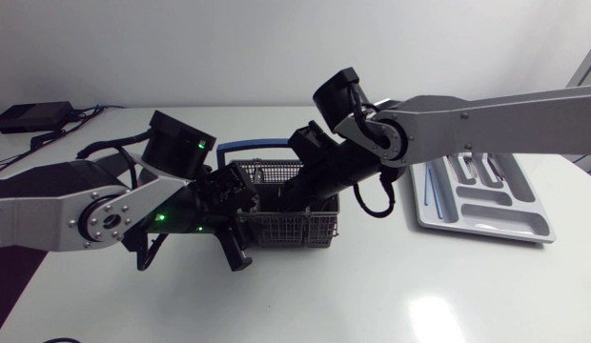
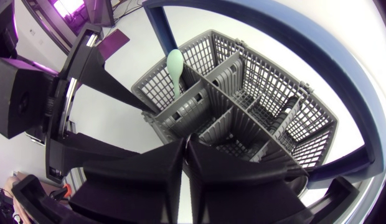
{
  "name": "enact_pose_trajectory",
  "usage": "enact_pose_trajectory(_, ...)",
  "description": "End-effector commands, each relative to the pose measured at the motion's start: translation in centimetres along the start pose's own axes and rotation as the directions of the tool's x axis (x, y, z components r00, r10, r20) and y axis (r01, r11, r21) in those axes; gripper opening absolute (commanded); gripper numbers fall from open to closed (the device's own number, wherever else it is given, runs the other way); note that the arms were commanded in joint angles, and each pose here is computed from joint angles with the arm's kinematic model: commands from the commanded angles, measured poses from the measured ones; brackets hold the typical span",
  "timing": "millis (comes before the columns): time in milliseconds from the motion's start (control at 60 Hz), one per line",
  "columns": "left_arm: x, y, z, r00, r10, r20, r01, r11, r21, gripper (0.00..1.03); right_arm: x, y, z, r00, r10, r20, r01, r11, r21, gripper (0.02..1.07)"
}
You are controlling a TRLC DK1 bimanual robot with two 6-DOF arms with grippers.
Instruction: Unload the cutlery basket into the drawer organizer.
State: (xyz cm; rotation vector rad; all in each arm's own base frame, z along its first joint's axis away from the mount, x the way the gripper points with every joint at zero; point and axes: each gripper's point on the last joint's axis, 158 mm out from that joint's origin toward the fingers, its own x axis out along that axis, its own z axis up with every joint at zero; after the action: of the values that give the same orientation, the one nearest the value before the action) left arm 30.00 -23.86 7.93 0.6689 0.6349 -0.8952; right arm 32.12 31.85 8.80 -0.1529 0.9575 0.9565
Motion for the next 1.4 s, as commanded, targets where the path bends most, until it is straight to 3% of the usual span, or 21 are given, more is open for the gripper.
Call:
enact_pose_trajectory(0, 0.0, -0.7, -0.2, 1.000, -0.016, 0.009, 0.016, 1.000, -0.019, 0.60, -0.6, 0.7, -0.2, 1.000, 0.018, 0.017, -0.018, 1.000, 0.011, 0.08)
enact_pose_trajectory(283, 0.1, -1.3, 0.3, 0.999, -0.024, 0.022, 0.024, 1.000, -0.003, 0.60, -3.2, 0.9, 0.8, 0.996, 0.042, 0.078, -0.044, 0.999, 0.021, 0.08)
enact_pose_trajectory(400, 0.1, -1.7, 0.5, 0.999, -0.031, 0.023, 0.031, 0.999, 0.006, 0.60, -4.8, 1.4, 1.4, 0.988, 0.098, 0.116, -0.104, 0.993, 0.047, 0.08)
enact_pose_trajectory(933, 0.2, -2.6, 0.9, 0.999, -0.031, 0.019, 0.031, 0.999, 0.029, 0.60, -15.4, 3.2, 2.0, 0.943, 0.259, 0.209, -0.295, 0.941, 0.165, 0.08)
enact_pose_trajectory(1133, 0.1, -2.5, 1.2, 0.999, -0.030, 0.023, 0.029, 0.999, 0.032, 0.60, -18.7, 1.9, 0.0, 0.963, 0.187, 0.194, -0.226, 0.953, 0.203, 0.08)
enact_pose_trajectory(1383, -0.4, -2.3, 4.1, 0.998, -0.040, 0.039, 0.041, 0.999, -0.034, 0.60, -21.6, -4.5, -6.0, 0.991, -0.089, 0.096, 0.058, 0.957, 0.284, 0.08)
